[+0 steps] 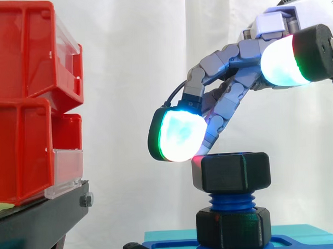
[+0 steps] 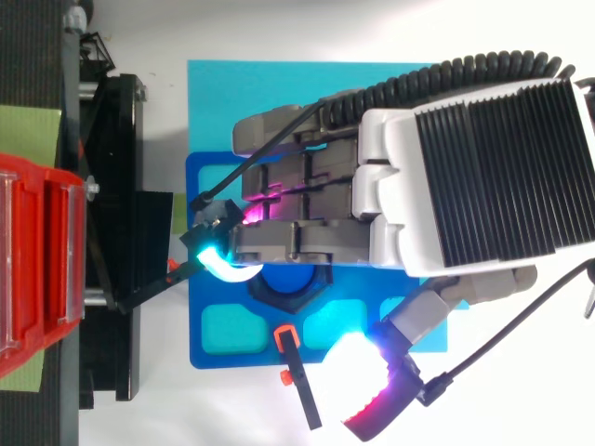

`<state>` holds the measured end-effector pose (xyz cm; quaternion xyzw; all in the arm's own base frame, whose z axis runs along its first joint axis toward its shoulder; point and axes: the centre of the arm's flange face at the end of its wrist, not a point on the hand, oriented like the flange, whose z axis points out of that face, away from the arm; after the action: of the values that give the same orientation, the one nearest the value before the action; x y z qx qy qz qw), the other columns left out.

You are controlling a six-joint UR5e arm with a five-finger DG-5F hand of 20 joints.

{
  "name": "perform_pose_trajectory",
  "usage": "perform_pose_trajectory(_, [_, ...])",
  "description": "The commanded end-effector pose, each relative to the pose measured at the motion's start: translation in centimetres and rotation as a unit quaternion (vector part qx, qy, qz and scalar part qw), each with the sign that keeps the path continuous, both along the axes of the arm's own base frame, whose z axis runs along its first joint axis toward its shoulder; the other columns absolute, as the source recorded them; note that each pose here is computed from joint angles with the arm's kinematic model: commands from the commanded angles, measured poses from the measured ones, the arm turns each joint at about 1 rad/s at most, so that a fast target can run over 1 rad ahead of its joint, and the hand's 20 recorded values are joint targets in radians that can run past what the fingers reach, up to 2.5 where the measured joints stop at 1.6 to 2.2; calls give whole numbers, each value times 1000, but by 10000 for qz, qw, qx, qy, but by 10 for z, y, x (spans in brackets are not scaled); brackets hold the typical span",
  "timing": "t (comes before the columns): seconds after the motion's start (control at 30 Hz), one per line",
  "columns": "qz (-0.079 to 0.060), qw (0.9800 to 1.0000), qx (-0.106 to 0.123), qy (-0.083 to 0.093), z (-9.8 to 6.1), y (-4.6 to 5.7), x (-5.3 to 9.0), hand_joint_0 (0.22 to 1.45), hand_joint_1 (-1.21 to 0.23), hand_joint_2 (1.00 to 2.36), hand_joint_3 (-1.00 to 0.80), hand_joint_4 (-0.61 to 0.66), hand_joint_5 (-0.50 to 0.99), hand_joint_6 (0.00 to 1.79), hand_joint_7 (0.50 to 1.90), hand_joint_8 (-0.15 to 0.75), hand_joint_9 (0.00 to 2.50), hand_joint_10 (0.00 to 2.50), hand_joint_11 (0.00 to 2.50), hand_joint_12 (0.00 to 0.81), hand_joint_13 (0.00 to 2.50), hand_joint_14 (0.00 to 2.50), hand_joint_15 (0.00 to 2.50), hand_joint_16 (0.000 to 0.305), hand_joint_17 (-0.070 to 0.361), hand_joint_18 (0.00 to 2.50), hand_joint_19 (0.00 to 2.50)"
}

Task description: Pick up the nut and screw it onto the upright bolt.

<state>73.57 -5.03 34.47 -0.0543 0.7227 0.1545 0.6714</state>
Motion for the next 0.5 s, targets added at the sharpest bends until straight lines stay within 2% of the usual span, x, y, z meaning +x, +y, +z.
perform_pose_trajectory(0.0, [-16, 10000, -10, -1, 0, -2, 0, 505, -190, 1000, -500, 190, -82, 502, 719, 203, 760, 0, 0, 213, 689, 0, 0, 24, 53, 398, 0])
perform_pose_trajectory(0.17, [-37, 10000, -58, 39, -1, -7, -2, 505, -191, 1000, -500, 192, -78, 502, 739, 203, 756, 0, 0, 211, 690, 0, 0, 24, 53, 396, 0])
perform_pose_trajectory(0.33, [-57, 9999, -104, 56, -2, -10, -3, 506, -191, 1000, -500, 211, -64, 503, 834, 209, 756, 0, 0, 212, 697, 0, 0, 24, 53, 402, 0])
perform_pose_trajectory(0.43, [-78, 9998, -129, 88, -3, -13, -4, 507, -193, 1000, -500, 239, -49, 504, 950, 213, 765, 0, 0, 211, 704, 0, 0, 23, 53, 402, 0])
perform_pose_trajectory(0.47, [-78, 9998, -129, 103, -3, -14, -4, 509, -197, 1000, -500, 234, -40, 504, 1032, 217, 771, 0, 0, 212, 713, 0, 0, 23, 52, 412, 0])
